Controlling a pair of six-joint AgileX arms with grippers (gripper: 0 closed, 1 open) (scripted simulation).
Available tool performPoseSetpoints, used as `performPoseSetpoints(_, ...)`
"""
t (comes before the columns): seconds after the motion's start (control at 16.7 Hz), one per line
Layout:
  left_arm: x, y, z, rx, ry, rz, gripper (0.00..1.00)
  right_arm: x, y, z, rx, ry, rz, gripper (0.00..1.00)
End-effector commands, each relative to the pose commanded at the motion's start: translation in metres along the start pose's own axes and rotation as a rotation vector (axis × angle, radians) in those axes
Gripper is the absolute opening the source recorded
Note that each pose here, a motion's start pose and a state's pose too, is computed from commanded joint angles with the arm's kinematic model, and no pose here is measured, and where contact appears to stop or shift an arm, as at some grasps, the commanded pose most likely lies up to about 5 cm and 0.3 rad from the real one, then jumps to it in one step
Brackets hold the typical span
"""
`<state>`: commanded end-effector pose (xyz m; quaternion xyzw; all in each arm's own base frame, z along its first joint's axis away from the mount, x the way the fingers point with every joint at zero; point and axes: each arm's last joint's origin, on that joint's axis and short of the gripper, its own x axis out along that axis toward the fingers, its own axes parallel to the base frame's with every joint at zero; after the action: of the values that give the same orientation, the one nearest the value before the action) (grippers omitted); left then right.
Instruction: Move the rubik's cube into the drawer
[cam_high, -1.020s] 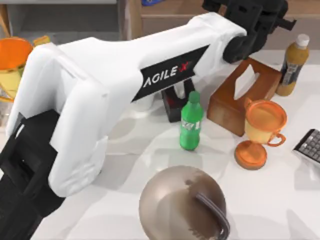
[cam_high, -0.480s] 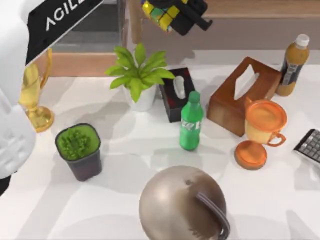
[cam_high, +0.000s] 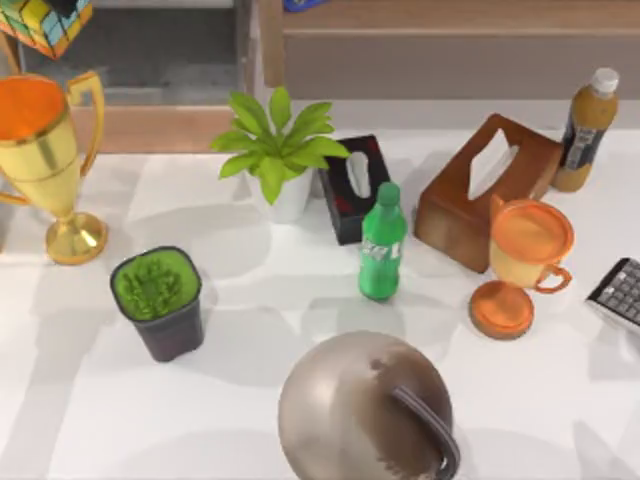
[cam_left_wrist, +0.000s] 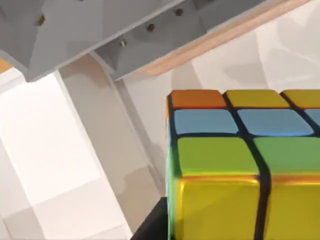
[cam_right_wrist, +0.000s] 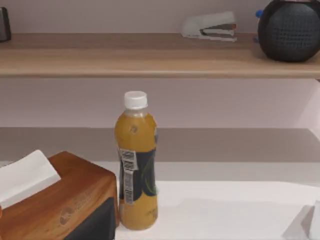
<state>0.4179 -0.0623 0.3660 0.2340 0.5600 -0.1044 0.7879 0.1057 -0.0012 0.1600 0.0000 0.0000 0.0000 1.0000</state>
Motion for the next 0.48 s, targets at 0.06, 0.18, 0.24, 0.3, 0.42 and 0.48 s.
performPoseSetpoints(0.06,0.004,0.024,-0.01,-0.044,0.028,0.0,0.0,0.0,0.0,0.0,0.0,0.0,0.0,1.0)
performPoseSetpoints(0.18,0.018,0.068,-0.03,-0.133,0.08,-0.005,0.0,0.0,0.0,0.0,0.0,0.0,0.0,1.0)
performPoseSetpoints(0.24,0.031,0.088,-0.039,-0.177,0.108,-0.013,0.0,0.0,0.0,0.0,0.0,0.0,0.0,1.0)
performPoseSetpoints(0.3,0.047,0.106,-0.048,-0.219,0.136,-0.024,0.0,0.0,0.0,0.0,0.0,0.0,0.0,1.0)
performPoseSetpoints(0.42,0.084,0.138,-0.066,-0.297,0.191,-0.056,0.0,0.0,0.0,0.0,0.0,0.0,0.0,1.0)
performPoseSetpoints(0.48,0.104,0.151,-0.074,-0.333,0.215,-0.074,0.0,0.0,0.0,0.0,0.0,0.0,0.0,1.0)
